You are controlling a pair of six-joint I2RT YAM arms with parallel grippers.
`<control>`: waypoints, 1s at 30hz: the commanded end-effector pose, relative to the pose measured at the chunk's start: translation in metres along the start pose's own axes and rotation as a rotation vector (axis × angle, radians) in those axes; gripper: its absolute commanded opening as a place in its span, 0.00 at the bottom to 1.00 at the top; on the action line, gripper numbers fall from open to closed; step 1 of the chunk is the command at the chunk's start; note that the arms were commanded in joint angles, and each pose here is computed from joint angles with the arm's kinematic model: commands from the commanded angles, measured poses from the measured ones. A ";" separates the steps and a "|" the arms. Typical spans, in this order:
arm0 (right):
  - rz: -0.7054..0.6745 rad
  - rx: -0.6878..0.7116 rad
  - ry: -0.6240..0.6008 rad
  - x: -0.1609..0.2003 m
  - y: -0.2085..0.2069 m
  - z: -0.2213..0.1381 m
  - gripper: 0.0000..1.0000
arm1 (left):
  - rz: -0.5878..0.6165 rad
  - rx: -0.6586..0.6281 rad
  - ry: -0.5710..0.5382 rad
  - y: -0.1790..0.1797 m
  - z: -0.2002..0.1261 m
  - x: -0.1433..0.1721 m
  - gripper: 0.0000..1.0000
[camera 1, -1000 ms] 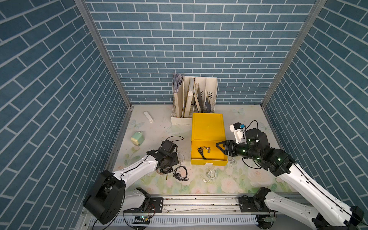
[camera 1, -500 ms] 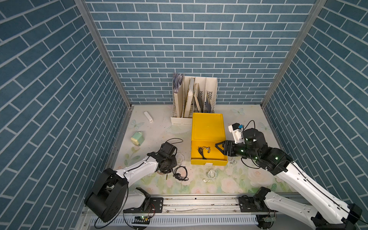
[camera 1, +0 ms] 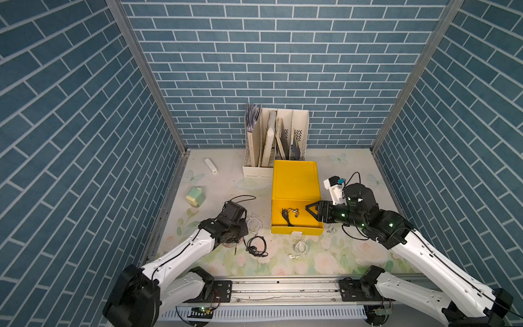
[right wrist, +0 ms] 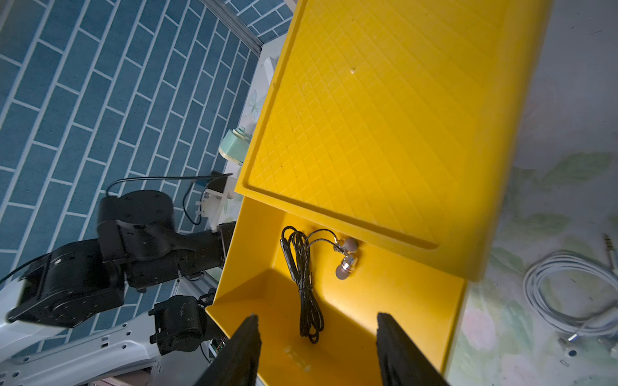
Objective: Place the wired earphones into the drawer by color
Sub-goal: Pick up the wired earphones from the center of the board.
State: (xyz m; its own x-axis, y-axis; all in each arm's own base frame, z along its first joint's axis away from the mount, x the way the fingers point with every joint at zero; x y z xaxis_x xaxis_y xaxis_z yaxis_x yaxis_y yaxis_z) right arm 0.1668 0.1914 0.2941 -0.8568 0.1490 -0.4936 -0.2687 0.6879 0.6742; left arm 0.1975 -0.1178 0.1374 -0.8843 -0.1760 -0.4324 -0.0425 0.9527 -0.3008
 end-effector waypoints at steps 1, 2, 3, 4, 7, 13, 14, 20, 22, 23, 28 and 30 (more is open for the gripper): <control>-0.047 -0.020 -0.022 -0.006 0.005 0.001 0.58 | 0.013 0.009 -0.050 -0.004 -0.027 -0.013 0.03; -0.049 -0.022 -0.022 -0.006 0.006 0.002 0.58 | 0.014 0.028 -0.066 -0.008 -0.032 -0.016 0.03; -0.051 -0.028 -0.024 -0.007 0.006 0.003 0.58 | 0.014 0.052 -0.084 -0.012 -0.038 -0.021 0.03; -0.059 -0.041 -0.023 -0.008 0.008 0.004 0.58 | 0.014 0.073 -0.101 -0.017 -0.045 -0.026 0.03; -0.089 -0.107 -0.028 -0.010 0.017 0.006 0.60 | 0.032 0.154 -0.160 -0.032 -0.067 -0.042 0.03; -0.171 -0.236 -0.080 -0.023 0.043 0.000 0.62 | 0.138 0.372 -0.232 -0.066 -0.115 -0.061 0.03; -0.181 -0.251 -0.080 -0.026 0.047 0.001 0.62 | 0.165 0.437 -0.239 -0.074 -0.124 -0.061 0.04; -0.206 -0.281 -0.040 -0.037 0.059 0.019 0.63 | 0.271 0.769 -0.268 -0.103 -0.169 -0.054 0.05; -0.204 -0.296 -0.029 -0.039 0.060 0.026 0.63 | 0.293 0.852 -0.270 -0.107 -0.178 -0.048 0.05; -0.204 -0.309 -0.026 -0.040 0.061 0.029 0.63 | 0.299 0.875 -0.271 -0.107 -0.180 -0.047 0.05; -0.207 -0.412 -0.004 -0.043 0.069 0.043 0.63 | 0.316 0.989 -0.302 -0.111 -0.196 -0.042 0.02; -0.204 -0.455 0.007 -0.043 0.073 0.047 0.63 | 0.320 1.034 -0.323 -0.113 -0.205 -0.041 0.02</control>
State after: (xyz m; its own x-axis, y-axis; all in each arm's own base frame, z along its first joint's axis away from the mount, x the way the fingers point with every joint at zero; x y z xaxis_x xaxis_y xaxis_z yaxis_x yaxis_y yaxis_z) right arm 0.2058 0.2596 0.3233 -0.7975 0.0390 -0.6020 -0.5283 0.4367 0.7282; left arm 0.1514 -0.1653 0.3458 -0.6579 -0.1374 -0.7405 0.6339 0.4300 -0.6429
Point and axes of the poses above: each gripper's point midway between its finger pads, its own z axis out along the fingers, its own y axis along the line the jaws close on, x = y × z, the point moved 6 cm from there along -z, back along the fingers, and after that the axes turned 7 degrees about z, right-handed, at the moved point
